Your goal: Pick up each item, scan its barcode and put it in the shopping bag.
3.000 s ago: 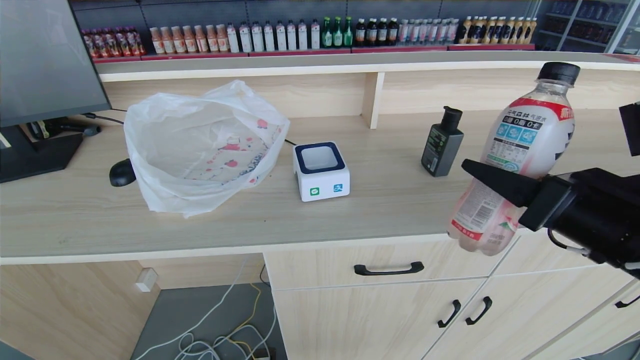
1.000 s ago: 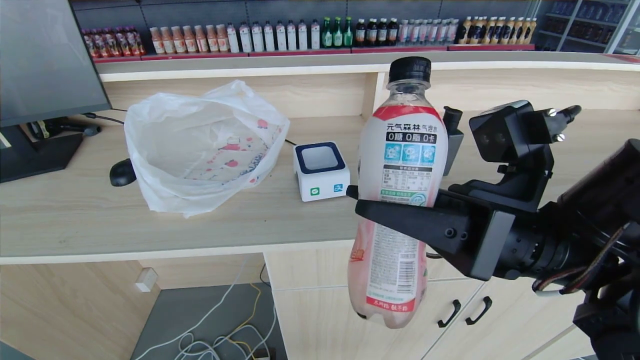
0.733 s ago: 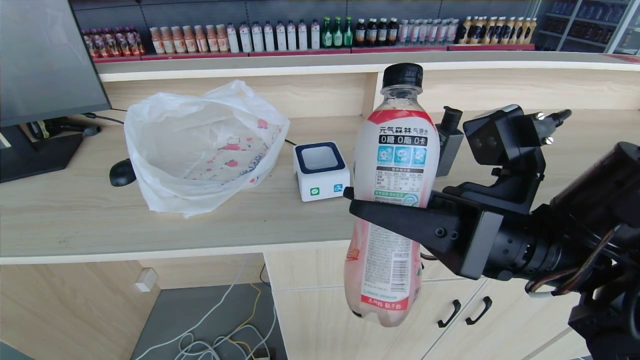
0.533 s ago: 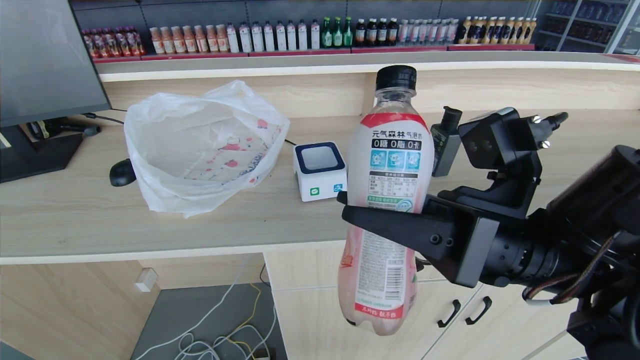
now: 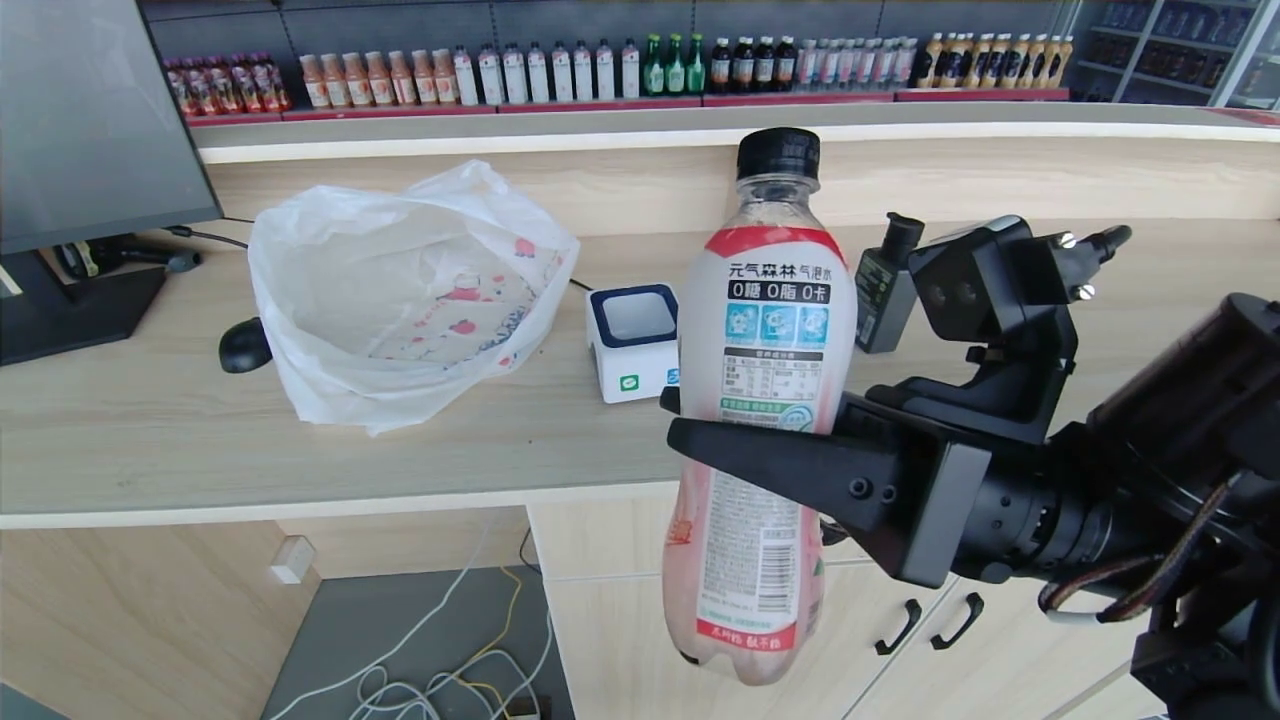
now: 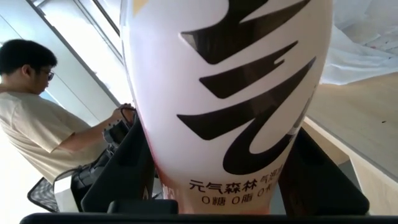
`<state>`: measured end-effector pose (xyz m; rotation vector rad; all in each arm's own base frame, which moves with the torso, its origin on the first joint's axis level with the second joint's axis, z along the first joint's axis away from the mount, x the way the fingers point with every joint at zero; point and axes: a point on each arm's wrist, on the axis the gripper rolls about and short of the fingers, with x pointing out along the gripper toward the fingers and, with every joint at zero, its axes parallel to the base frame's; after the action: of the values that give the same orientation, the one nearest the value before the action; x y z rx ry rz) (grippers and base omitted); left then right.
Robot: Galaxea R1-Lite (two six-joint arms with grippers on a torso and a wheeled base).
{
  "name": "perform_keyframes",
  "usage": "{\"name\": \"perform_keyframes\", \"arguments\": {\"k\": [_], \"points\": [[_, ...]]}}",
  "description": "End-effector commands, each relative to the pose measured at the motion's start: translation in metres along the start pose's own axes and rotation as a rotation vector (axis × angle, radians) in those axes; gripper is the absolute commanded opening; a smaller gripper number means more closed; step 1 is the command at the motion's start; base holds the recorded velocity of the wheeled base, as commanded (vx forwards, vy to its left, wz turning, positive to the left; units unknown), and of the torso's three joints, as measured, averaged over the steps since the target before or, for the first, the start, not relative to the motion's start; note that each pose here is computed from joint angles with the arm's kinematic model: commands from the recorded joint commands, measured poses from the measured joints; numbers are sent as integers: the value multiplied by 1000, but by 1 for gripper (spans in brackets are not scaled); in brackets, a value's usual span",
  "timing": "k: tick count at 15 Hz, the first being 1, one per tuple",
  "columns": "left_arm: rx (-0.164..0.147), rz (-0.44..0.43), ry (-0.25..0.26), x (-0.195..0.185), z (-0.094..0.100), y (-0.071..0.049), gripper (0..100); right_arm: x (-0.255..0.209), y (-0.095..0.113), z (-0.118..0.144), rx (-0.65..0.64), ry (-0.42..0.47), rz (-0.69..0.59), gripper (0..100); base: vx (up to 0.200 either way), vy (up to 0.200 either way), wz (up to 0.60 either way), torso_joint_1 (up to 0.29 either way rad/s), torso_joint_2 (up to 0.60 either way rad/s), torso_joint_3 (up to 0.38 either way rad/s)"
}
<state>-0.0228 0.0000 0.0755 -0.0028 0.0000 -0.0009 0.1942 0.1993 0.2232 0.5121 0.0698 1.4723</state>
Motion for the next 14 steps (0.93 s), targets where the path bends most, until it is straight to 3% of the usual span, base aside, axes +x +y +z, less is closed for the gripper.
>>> {"name": "perform_keyframes", "arguments": {"k": [1, 8, 14], "points": [[0, -1, 0, 0, 0, 0, 100, -1, 0, 0, -1, -1, -3, 0, 0, 0, 0, 0, 0, 0], [0, -1, 0, 0, 0, 0, 100, -43, -11, 22, -60, -98, -183, 0, 0, 0, 0, 0, 0, 0], [0, 1, 0, 0, 0, 0, 100, -104, -20, 56, -348, -185, -430, 0, 0, 0, 0, 0, 0, 0]]}}
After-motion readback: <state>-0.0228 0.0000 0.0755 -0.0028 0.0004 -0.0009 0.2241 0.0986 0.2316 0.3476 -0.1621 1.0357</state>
